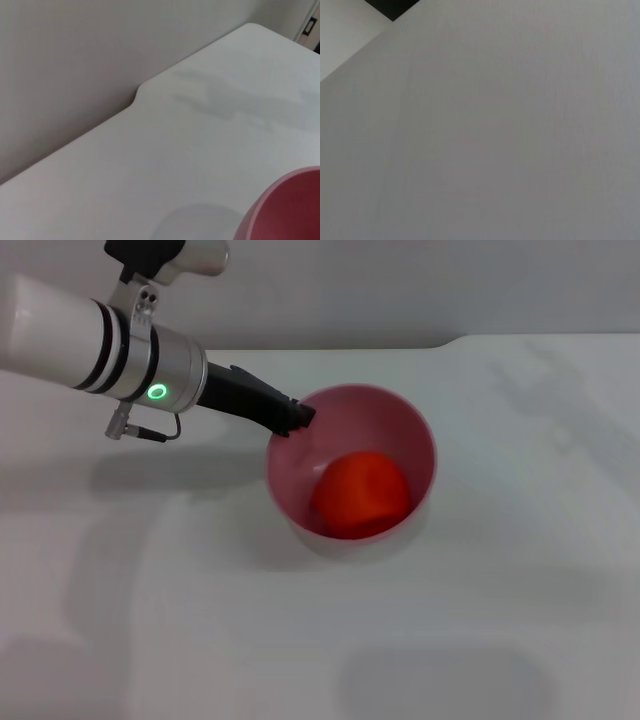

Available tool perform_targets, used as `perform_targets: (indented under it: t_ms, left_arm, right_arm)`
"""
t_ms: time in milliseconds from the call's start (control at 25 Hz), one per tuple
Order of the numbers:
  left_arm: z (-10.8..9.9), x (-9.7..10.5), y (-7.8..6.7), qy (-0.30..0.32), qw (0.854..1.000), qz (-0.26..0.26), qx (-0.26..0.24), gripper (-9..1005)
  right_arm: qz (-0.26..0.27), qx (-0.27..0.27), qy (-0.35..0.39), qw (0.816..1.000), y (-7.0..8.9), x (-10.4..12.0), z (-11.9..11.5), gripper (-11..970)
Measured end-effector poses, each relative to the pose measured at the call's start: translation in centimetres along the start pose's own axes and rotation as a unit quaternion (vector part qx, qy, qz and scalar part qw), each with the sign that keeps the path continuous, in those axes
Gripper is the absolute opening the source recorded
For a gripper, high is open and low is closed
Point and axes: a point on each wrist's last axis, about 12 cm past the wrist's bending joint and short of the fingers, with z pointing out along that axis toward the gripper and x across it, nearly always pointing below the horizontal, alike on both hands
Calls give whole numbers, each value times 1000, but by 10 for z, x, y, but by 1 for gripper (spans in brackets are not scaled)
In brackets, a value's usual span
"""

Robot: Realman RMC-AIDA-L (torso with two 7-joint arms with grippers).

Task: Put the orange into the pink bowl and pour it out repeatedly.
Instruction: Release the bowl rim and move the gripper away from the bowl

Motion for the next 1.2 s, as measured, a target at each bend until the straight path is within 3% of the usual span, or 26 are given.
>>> perform_targets:
  t_ms: [600, 920, 1200]
  left_arm:
    - [-4, 10, -9, 75, 996, 15, 43, 44]
    - [-5, 16, 1, 121, 992, 24, -8, 45]
    - [-4, 18, 0, 141, 989, 35, -12, 44]
  right_arm:
    - [18, 16, -23, 999, 5, 12, -31, 645]
    - [25, 20, -19, 999, 7, 18, -39, 645]
    - [26, 20, -18, 999, 8, 19, -39, 645]
